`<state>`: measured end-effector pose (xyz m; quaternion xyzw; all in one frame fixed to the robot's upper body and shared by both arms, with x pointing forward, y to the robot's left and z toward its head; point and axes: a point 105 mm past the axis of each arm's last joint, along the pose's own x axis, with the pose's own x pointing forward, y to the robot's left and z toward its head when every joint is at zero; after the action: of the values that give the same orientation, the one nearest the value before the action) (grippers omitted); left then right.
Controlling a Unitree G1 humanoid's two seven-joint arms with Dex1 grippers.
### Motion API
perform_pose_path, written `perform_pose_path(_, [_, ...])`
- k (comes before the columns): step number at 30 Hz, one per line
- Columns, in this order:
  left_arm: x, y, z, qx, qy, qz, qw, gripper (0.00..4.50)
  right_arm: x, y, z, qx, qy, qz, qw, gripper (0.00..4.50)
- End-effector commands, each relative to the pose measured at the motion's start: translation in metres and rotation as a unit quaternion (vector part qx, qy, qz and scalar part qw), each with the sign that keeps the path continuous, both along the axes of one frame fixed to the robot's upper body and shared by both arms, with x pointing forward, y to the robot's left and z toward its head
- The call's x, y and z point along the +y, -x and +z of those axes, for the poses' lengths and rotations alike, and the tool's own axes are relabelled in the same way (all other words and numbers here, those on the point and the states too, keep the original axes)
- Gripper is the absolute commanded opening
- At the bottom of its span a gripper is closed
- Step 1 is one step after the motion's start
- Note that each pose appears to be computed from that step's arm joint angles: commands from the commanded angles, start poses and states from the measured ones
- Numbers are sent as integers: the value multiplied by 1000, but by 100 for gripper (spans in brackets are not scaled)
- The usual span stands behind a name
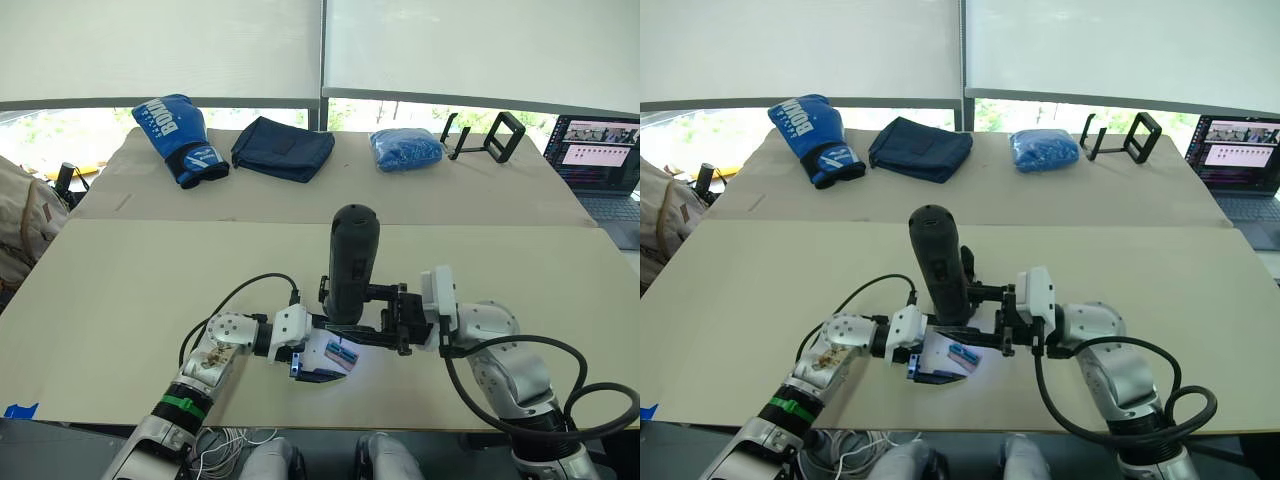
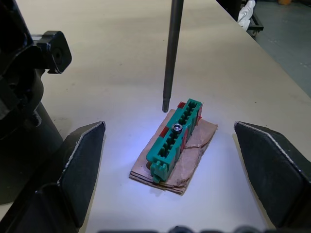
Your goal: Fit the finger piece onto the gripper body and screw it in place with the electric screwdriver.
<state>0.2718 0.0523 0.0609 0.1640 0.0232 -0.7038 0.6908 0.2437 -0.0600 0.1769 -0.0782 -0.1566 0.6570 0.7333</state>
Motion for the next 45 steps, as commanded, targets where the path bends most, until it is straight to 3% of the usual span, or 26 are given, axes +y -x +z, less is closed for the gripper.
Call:
perform_pose_path(1, [-5, 12, -21, 35, -22, -12, 999, 447, -1, 4, 14, -31, -25, 4, 999, 194])
perform_pose_path(45, [-1, 12, -22, 39, -29, -11, 999, 447, 2, 5, 4, -17, -19, 6, 1000, 194])
